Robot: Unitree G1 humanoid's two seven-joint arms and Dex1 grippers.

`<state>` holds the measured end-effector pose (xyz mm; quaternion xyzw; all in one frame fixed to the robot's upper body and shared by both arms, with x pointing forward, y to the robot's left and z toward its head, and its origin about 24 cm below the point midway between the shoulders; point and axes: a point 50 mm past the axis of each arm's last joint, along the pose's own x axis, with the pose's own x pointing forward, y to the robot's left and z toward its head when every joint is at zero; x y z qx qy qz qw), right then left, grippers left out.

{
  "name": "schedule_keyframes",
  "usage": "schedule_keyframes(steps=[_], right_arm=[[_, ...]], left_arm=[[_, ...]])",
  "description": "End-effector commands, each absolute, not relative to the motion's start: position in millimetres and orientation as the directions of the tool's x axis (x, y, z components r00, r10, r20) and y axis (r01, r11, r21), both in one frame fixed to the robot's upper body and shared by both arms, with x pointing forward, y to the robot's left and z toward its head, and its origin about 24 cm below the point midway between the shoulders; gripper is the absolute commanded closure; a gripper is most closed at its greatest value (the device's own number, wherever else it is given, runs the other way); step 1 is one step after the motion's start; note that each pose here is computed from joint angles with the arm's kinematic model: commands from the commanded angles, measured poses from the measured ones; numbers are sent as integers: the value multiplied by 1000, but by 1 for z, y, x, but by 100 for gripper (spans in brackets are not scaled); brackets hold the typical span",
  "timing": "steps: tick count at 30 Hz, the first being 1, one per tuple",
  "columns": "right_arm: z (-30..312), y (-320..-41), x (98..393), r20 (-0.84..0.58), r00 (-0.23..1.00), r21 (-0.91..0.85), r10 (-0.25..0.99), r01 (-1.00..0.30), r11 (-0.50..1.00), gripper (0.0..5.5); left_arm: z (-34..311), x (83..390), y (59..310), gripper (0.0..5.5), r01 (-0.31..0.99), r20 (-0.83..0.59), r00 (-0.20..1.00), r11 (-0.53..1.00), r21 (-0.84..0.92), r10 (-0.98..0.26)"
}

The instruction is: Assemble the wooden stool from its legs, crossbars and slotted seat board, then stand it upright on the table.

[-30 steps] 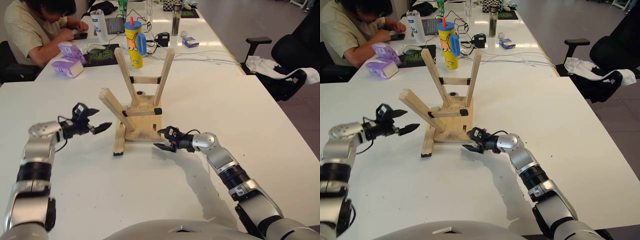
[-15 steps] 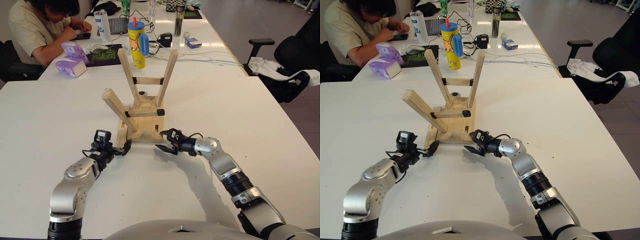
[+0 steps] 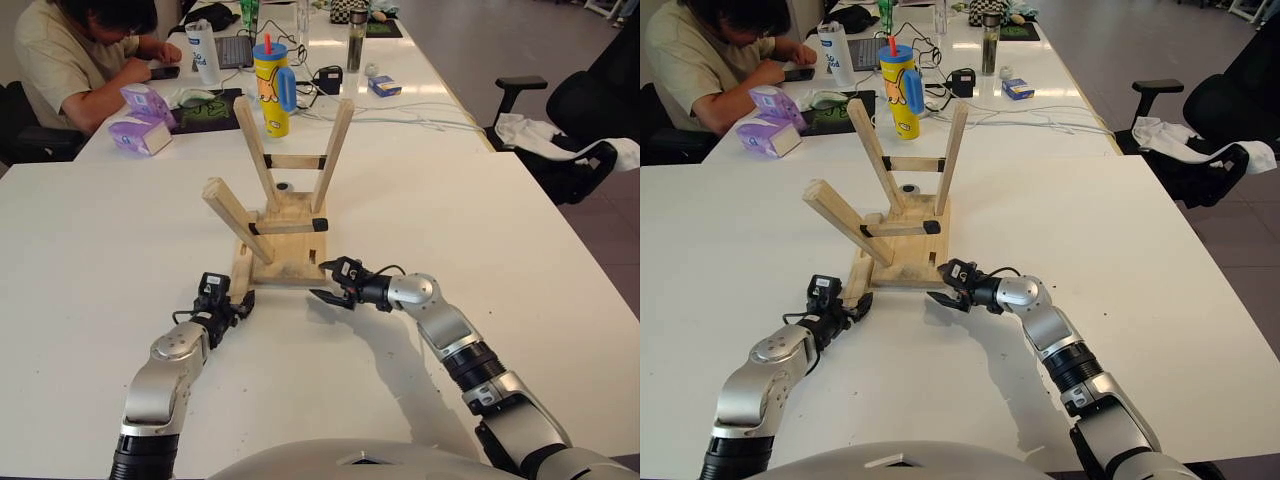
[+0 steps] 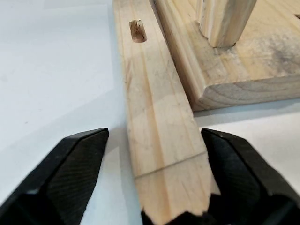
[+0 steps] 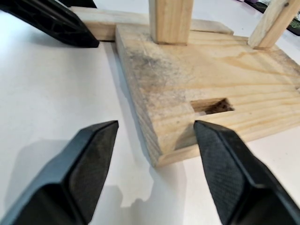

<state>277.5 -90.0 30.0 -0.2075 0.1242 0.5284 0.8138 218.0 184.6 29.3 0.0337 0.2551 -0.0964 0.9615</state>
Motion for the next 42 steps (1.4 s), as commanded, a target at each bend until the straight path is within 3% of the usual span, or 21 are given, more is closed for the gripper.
schedule_keyframes(steps=[1, 7, 9, 12, 16, 19, 24, 25, 28, 30, 33, 36, 38, 42], right_arm=[[-3, -101, 262, -566, 347, -105, 748, -930, 352, 250], [-2, -99, 264, -558, 352, -114, 752, -930, 350, 250], [-3, -98, 264, -562, 358, -133, 746, -929, 346, 250], [-5, -98, 264, -561, 363, -150, 744, -929, 340, 250], [12, -96, 272, -443, 463, -252, 768, -886, 389, 250], [30, -93, 277, -319, 540, -331, 779, -833, 443, 250], [35, -94, 274, -283, 571, -336, 771, -812, 478, 250], [35, -95, 274, -276, 574, -322, 771, -811, 488, 250], [38, -106, 266, -287, 584, -298, 759, -808, 509, 250], [44, -118, 258, -300, 590, -253, 750, -807, 533, 250], [68, -131, 249, -265, 558, -103, 786, -827, 552, 250], [98, -146, 240, -190, 482, 133, 855, -850, 509, 220], [124, -163, 232, -82, 381, 332, 921, -861, 386, 186], [161, -197, 227, 123, 282, 508, 952, -842, 184, 133]], left_arm=[[19, 223, 186, 248, 196, -531, 834, 980, 28, -152], [10, 221, 203, 329, 151, -540, 835, 988, 44, -104], [16, 226, 207, 343, 159, -488, 865, 986, 56, -112], [37, 243, 212, 343, 53, -338, 937, 992, -114, -89], [105, 264, 238, 343, -52, 36, 998, 990, -129, 57], [170, 272, 228, 343, 6, 334, 943, 999, -39, 8], [246, 268, 208, 343, 70, 590, 801, 994, 84, -106], [253, 267, 205, 343, 86, 608, 783, 992, 97, -128], [279, 258, 164, 343, 310, 646, 661, 923, 229, -383], [274, 254, 135, 343, 502, 593, 597, 828, 250, -541], [252, 254, 115, 343, 704, 500, 562, 698, 130, -659], [236, 249, 109, 343, 799, 467, 530, 602, 7, -708], [230, 247, 107, 343, 826, 462, 505, 564, -13, -729], [216, 241, 99, 343, 905, 404, 413, 417, -83, -816]])
